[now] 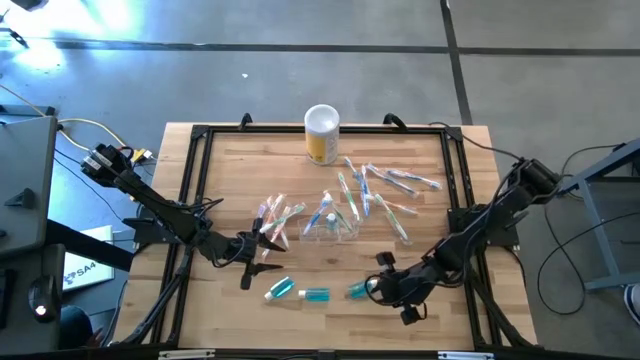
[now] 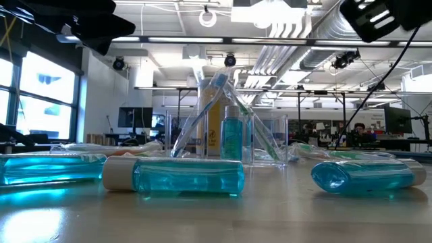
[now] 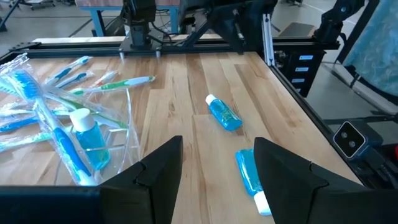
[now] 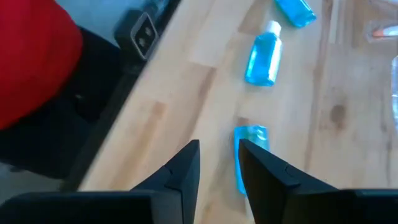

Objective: Pick & Place toothbrushing station
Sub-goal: Put the blue mouthwash in the transparent organizer

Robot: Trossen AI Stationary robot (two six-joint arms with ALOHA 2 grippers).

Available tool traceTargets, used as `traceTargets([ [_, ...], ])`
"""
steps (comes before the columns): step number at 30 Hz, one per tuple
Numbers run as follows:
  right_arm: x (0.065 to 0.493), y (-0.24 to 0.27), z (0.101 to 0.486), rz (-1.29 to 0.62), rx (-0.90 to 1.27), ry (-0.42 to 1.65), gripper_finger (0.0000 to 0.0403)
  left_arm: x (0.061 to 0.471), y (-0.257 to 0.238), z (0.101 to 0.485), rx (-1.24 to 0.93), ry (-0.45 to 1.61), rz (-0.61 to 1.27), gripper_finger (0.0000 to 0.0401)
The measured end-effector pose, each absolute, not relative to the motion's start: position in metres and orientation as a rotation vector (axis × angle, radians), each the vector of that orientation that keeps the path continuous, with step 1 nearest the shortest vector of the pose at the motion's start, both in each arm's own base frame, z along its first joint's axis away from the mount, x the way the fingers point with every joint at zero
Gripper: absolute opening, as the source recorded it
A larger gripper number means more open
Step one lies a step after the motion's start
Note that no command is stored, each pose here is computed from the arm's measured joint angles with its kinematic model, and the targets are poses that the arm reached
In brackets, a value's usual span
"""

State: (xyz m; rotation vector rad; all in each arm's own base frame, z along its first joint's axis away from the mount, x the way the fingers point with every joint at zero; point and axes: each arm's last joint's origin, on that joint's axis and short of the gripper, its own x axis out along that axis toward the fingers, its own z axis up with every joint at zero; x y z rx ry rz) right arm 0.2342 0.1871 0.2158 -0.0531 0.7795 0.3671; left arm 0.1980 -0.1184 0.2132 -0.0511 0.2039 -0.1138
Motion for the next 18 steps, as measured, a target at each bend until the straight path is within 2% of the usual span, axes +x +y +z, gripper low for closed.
traceTargets([
  [18,0.251,0.177,0.200,0.217,0.099,0.832,0.0108,0.198,-0.118,0.212,-0.043,0.217,-0.113,0.0191],
])
